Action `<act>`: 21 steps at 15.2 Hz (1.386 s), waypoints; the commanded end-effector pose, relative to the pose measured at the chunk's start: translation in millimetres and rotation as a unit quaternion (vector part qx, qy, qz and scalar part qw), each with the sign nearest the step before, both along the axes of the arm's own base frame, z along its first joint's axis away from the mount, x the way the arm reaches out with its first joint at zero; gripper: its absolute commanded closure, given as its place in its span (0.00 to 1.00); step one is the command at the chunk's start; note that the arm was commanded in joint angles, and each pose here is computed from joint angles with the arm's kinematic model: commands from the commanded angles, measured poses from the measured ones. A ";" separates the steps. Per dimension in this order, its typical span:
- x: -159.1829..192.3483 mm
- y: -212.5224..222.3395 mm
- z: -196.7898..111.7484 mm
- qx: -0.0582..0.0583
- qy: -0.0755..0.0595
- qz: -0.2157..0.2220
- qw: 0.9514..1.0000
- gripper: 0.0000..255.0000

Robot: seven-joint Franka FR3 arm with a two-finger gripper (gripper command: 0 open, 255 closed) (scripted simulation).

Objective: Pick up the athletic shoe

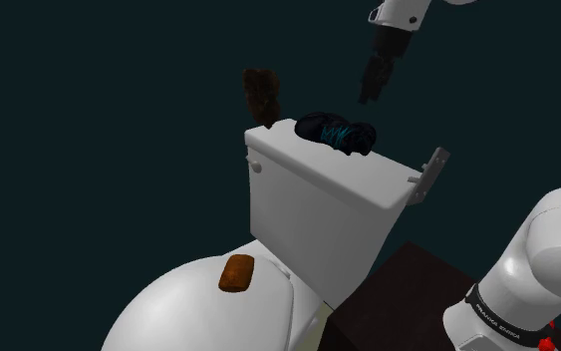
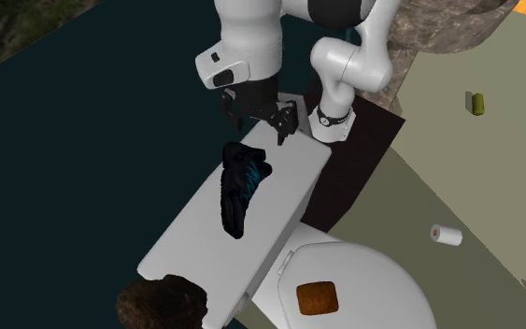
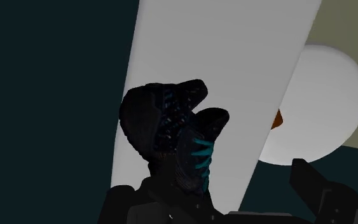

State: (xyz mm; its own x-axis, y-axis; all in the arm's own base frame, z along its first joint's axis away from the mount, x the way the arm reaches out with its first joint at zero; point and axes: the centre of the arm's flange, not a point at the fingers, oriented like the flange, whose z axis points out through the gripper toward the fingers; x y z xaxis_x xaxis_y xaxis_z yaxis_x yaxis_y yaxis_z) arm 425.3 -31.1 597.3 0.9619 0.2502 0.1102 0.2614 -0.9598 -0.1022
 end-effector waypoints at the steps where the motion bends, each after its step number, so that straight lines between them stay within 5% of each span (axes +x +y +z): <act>1: 27.4 0.6 -9.1 -0.001 0.003 0.034 0.999 0.00; 5: 81.2 5.7 -27.1 -0.001 0.009 0.098 0.995 0.00; 10: 145.2 21.3 -50.0 -0.001 0.017 0.177 0.984 0.00; 19: 145.2 21.3 -90.0 -0.001 0.017 0.177 0.984 0.00; 20: 144.7 21.2 -90.6 -0.001 0.017 0.177 0.984 1.00; 21: 144.6 20.8 -91.2 -0.001 0.017 0.177 0.984 1.00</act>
